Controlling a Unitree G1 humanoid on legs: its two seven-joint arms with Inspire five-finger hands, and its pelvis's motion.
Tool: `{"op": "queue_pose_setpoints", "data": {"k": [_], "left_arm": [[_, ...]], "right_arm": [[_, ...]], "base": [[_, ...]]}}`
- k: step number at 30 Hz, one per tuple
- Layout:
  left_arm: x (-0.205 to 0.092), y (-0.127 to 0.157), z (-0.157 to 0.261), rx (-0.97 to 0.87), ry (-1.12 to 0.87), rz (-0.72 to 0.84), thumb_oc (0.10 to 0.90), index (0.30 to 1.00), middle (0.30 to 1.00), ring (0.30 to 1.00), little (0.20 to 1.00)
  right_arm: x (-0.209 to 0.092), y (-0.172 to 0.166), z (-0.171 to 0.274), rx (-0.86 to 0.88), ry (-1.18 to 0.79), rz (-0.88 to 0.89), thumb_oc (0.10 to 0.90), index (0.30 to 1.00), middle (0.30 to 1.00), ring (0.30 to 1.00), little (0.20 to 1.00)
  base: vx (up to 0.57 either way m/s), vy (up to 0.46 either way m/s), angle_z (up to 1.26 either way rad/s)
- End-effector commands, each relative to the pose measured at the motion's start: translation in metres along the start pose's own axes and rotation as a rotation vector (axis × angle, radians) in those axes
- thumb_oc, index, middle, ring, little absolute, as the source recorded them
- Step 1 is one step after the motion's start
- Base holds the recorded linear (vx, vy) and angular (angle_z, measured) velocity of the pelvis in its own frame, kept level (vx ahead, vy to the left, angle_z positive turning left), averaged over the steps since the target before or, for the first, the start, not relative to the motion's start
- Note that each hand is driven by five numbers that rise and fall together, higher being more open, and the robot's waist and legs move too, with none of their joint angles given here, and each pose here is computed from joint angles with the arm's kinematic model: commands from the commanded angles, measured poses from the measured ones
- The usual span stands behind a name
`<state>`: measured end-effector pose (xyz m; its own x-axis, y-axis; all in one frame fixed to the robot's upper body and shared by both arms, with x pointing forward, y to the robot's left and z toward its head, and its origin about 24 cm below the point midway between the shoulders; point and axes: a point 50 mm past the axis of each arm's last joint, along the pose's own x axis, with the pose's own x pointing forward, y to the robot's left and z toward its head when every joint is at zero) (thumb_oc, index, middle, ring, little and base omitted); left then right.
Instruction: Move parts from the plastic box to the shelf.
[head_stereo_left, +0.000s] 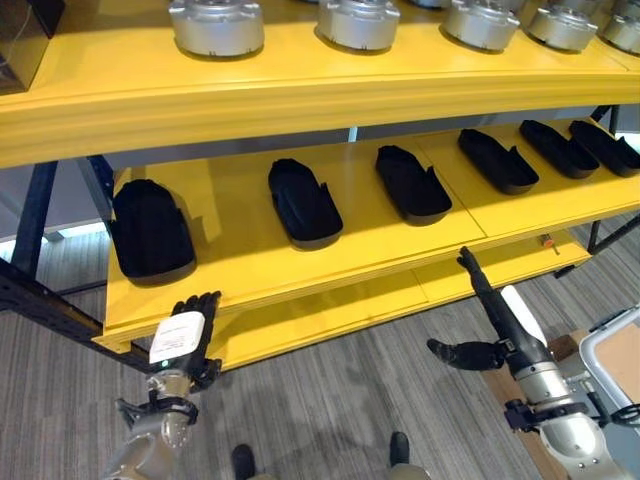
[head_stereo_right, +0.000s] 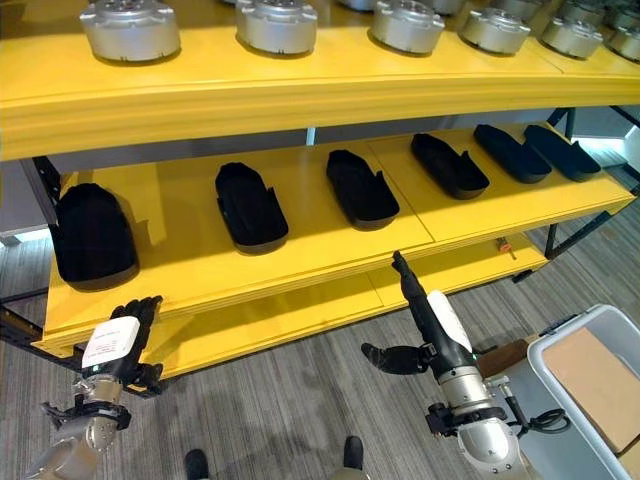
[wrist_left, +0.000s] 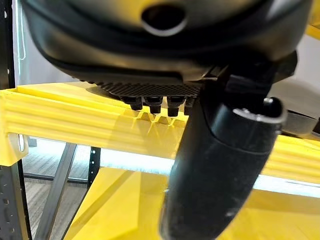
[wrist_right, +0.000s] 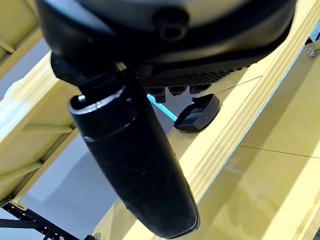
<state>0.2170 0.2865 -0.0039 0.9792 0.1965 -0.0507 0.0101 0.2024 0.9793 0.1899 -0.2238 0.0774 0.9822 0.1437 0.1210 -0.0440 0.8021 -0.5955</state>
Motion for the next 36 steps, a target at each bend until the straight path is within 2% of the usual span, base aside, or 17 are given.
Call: {"op": "queue_pose_setpoints", "data": {"k": [1, 10, 18, 36], "left_arm": [[0.035, 0.048, -0.004, -0.002, 0.029, 0.222, 0.900, 1.000, 1.000, 1.000, 1.000], [0.041, 0.030, -0.020, 0.003, 0.153, 0.155, 0.900, 1.000, 1.000, 1.000, 1.000], [0.052, 0.030, -0.028, 0.007, 0.217, 0.150, 0.900, 1.000, 1.000, 1.000, 1.000], [0.040, 0.011, -0.051, 0.006, 0.345, 0.057, 0.900, 1.000, 1.000, 1.000, 1.000]], "right_arm": [[0.020, -0.032, 0.047, -0.039, -0.275, -0.164, 0.900, 1.000, 1.000, 1.000, 1.000], [0.021, -0.029, 0.048, -0.030, -0.288, -0.142, 0.900, 1.000, 1.000, 1.000, 1.000], [0.022, -0.028, 0.053, -0.038, -0.319, -0.127, 0.900, 1.000, 1.000, 1.000, 1.000], [0.021, -0.028, 0.057, -0.037, -0.341, -0.112, 0.900, 1.000, 1.000, 1.000, 1.000]], "base": [[0.00, 0.000, 0.00], [0.00, 0.000, 0.00], [0.00, 0.000, 0.00], [0.00, 0.000, 0.00]]}}
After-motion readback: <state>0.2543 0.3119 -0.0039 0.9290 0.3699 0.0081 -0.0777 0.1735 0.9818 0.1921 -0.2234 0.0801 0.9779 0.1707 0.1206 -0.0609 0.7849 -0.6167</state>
